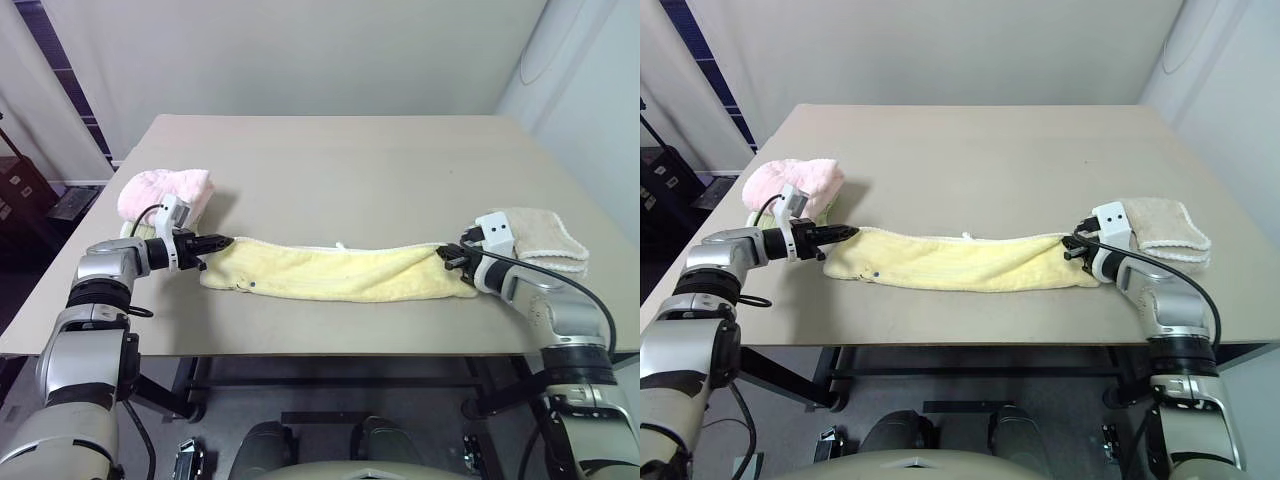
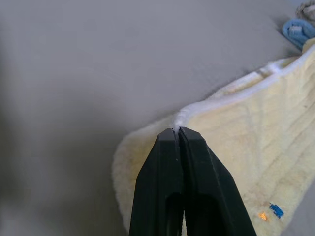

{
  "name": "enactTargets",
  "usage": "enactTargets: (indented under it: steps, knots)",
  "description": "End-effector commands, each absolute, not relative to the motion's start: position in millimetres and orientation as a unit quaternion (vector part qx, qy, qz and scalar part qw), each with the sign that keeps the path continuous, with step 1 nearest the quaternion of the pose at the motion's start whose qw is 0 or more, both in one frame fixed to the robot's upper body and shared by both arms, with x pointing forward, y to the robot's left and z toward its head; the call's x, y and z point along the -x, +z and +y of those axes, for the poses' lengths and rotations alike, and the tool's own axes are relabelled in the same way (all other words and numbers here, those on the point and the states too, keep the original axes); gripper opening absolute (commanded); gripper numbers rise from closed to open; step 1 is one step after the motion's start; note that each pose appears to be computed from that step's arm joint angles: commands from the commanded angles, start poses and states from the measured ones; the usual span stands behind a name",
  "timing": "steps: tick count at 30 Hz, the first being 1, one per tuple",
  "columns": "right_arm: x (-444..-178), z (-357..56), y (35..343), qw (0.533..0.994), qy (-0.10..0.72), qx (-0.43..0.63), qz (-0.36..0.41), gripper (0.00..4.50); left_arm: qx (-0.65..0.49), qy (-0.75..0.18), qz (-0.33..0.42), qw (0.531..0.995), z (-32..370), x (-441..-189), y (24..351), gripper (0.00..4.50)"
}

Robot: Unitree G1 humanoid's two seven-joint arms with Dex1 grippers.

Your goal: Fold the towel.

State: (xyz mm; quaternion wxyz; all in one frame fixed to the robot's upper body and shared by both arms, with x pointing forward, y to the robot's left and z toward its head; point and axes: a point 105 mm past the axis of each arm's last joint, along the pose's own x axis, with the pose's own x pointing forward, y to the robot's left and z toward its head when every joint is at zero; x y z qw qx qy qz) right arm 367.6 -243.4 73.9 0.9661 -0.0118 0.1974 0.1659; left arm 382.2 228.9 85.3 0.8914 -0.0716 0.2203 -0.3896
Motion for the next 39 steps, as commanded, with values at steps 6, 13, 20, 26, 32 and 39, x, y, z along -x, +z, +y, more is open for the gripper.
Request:
enactTargets:
  steps: [6, 13, 20, 26, 32, 39]
  knots:
    - [-375.9, -240.6, 91.3, 0.972, 0.171, -0.013, 0.159, 1.0, 0.075, -0.348, 0.188, 0.915, 238.3, -392.4, 94.0, 0.72]
    - [-377.8, -254.4, 107.0, 0.981, 0.134, -0.046, 0.132, 3.54, 0.085, -0.363, 0.186, 0.909, 238.1, -387.8, 94.9, 3.24]
    - [-341.5, -254.4, 142.7, 0.935, 0.193, -0.271, 0.118, 3.54, 0.107, -0.458, 0.129, 0.873, 222.7, -367.9, 118.3, 3.56]
    - [-299.8, -246.8, 142.8, 0.864, 0.242, -0.416, 0.146, 3.54, 0.104, -0.525, 0.148, 0.832, 197.8, -337.2, 109.0, 3.56]
    - [-270.7, -248.7, 107.6, 0.821, 0.195, -0.498, 0.201, 3.54, 0.085, -0.551, 0.165, 0.814, 172.7, -327.6, 94.1, 3.56]
    - [-274.2, -248.1, 75.1, 0.801, 0.115, -0.537, 0.237, 3.54, 0.076, -0.561, 0.17, 0.807, 159.6, -330.0, 91.0, 3.56]
